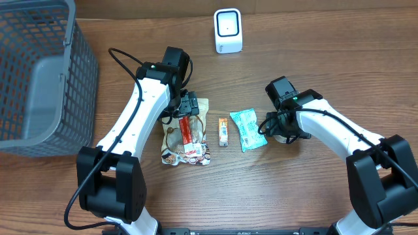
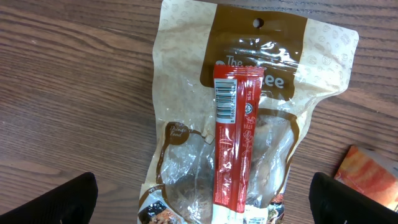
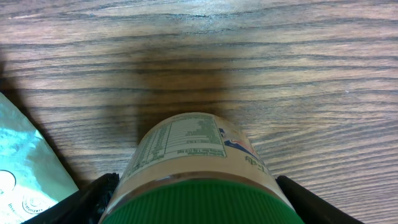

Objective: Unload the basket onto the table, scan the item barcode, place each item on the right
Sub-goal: 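Grasp the green-lidded jar with the right gripper, then lift the jar and carry it up to the white scanner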

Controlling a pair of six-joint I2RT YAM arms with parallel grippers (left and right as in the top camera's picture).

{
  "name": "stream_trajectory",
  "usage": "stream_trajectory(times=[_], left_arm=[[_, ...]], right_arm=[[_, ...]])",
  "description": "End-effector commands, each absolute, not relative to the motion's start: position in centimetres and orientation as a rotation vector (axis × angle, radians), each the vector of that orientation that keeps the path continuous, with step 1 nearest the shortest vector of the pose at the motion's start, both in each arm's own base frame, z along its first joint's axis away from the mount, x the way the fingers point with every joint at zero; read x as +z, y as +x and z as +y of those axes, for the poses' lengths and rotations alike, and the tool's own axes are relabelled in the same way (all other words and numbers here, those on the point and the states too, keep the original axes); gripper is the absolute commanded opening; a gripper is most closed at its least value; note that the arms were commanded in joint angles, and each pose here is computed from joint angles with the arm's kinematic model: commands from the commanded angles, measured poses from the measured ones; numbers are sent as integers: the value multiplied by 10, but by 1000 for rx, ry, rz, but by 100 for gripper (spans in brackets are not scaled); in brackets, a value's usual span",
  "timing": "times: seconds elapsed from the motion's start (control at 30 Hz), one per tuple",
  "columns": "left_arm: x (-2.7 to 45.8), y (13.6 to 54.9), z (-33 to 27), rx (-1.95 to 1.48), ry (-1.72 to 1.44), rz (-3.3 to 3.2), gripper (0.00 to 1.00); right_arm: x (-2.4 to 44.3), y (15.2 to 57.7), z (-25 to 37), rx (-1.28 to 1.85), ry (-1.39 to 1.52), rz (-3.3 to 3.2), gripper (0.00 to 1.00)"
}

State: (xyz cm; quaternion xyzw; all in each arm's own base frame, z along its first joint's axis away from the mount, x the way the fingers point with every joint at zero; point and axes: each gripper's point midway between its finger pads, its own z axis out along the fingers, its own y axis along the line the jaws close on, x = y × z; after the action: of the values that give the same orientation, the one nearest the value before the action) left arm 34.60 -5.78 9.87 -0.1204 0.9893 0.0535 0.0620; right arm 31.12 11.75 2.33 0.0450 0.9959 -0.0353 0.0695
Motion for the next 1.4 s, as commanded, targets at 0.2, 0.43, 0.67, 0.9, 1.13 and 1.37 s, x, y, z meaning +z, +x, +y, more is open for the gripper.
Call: stream_trajectory(times=[0.2,0.43,0.67,0.9,1.13,1.37], left_arm=[[106,349,-57,161,-385,2964,100],[106,349,-57,161,-385,2964,100],[106,349,-57,161,-385,2964,100],[106,349,-57,161,-385,2964,100],[106,349,-57,161,-385,2964,100],[106,349,-57,161,-385,2964,100]], right_arm=[[34,324,121,-90,139,2954,72],[44,328,123,-84,135,2946,54],[82,337,127,-43,100,2887,37],[120,339,128,1,7,2809,31],[148,345,146,137,-9,2787,28],[206,350,152,183,-69,2744,30]])
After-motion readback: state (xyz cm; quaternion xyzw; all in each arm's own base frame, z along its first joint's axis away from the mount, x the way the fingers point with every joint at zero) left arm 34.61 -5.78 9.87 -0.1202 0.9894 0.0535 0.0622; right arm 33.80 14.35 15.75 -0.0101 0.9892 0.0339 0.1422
